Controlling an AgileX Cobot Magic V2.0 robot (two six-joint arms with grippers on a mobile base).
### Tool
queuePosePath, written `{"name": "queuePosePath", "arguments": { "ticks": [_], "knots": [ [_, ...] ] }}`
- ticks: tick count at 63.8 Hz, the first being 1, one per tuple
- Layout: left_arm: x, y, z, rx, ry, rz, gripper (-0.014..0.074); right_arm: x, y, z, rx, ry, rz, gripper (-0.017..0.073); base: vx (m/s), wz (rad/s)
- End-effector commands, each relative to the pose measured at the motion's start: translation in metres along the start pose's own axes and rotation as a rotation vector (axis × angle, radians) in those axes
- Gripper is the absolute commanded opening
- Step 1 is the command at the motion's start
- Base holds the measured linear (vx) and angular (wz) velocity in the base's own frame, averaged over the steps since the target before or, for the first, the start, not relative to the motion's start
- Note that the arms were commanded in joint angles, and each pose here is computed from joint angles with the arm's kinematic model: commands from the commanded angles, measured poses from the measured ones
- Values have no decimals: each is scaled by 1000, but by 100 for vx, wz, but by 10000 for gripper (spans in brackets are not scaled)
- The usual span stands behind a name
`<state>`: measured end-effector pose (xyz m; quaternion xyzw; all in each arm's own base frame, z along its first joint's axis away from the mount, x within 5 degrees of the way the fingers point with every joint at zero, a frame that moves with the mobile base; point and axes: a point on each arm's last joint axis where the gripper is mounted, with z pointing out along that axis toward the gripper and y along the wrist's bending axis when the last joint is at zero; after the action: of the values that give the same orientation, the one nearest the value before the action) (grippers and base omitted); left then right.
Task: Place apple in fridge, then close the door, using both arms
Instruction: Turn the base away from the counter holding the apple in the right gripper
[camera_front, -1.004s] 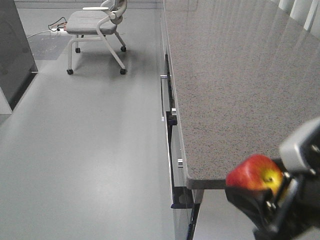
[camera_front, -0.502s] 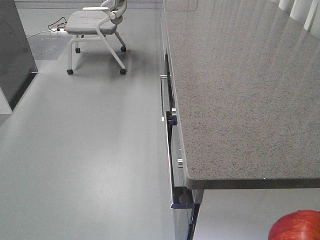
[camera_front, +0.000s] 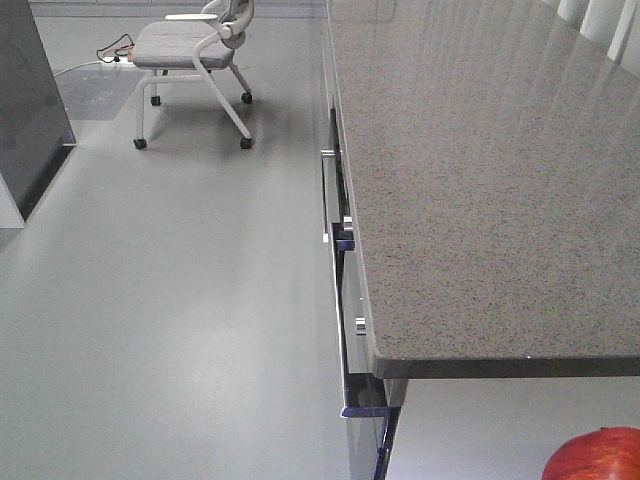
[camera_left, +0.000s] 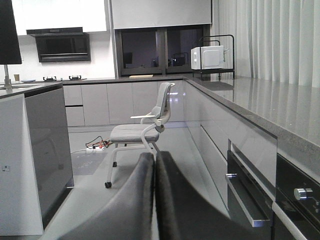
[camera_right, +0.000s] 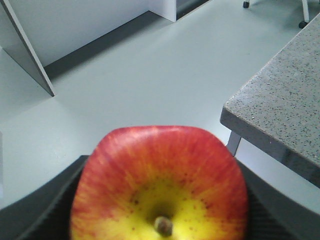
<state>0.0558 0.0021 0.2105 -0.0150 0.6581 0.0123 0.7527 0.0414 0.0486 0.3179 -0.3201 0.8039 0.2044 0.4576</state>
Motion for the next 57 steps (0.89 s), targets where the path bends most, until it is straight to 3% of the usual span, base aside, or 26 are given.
{"name": "queuePosePath", "arguments": {
  "ticks": [1, 57],
  "knots": [
    [0, 0, -1, 4, -64, -14, -6, -13, 0, -5, 8, -88, -2, 387, 0, 0],
    [0, 0, -1, 4, -64, -14, -6, -13, 0, -5, 8, -88, -2, 387, -1, 4]
  ]
}}
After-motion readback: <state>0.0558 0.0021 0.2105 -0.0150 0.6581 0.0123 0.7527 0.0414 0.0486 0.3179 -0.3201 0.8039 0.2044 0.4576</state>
